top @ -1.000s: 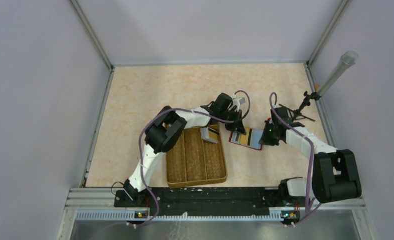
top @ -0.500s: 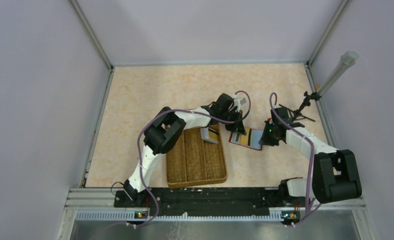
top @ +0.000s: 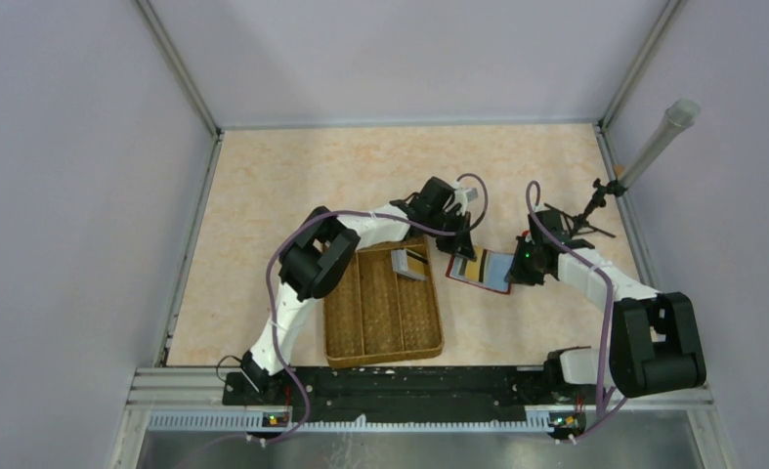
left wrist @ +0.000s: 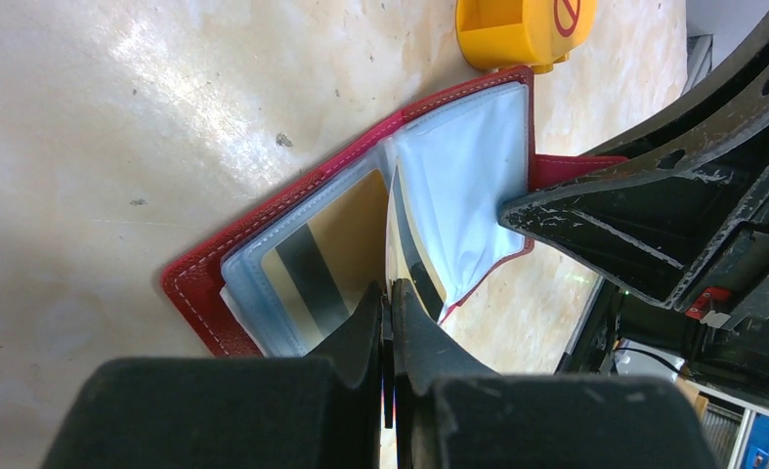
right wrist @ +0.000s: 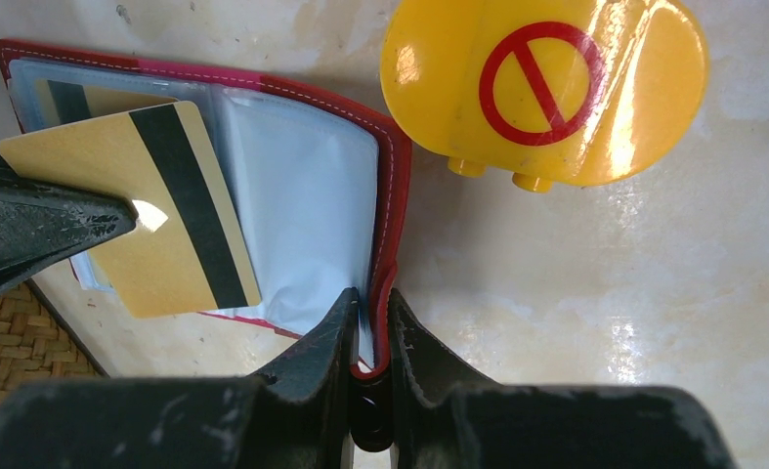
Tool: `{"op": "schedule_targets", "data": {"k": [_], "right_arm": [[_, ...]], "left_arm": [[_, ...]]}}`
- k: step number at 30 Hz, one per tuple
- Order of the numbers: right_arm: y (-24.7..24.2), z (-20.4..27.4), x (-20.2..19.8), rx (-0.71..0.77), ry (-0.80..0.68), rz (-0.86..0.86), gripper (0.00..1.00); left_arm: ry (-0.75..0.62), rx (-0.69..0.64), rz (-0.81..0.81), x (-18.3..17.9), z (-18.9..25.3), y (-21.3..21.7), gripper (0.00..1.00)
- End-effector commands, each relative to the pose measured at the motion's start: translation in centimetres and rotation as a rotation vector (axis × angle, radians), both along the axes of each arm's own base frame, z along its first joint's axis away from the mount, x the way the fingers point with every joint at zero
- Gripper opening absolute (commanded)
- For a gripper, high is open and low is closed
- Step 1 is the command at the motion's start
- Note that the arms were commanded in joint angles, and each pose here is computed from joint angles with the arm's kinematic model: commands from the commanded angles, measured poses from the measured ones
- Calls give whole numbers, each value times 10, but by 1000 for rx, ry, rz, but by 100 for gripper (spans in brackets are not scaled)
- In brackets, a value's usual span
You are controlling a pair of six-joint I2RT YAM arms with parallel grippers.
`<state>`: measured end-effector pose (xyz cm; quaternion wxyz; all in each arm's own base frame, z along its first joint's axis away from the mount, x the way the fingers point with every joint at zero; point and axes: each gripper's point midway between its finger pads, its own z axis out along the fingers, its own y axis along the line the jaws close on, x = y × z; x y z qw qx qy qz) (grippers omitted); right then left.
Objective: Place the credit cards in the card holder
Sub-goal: Insert the credit card into the card holder.
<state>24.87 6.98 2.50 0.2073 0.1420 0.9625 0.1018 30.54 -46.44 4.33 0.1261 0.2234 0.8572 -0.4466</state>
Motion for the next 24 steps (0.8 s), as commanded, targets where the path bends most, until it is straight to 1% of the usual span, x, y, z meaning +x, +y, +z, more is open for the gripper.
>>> {"op": "schedule_targets", "data": {"k": [1, 10, 21, 24], "right_arm": [[0, 2, -4, 2, 1, 12, 0], [0, 2, -3, 2, 2, 14, 0], [1, 4, -2, 6, -4, 18, 0], [1, 4, -2, 5, -2, 19, 0]], "left_arm": [[-59, 1, -7, 12, 2, 2, 0], [23, -48, -4, 1, -4, -3, 0], [117, -31, 23, -12, -18, 2, 0], [122, -63, 26, -12, -15, -3, 0]]}}
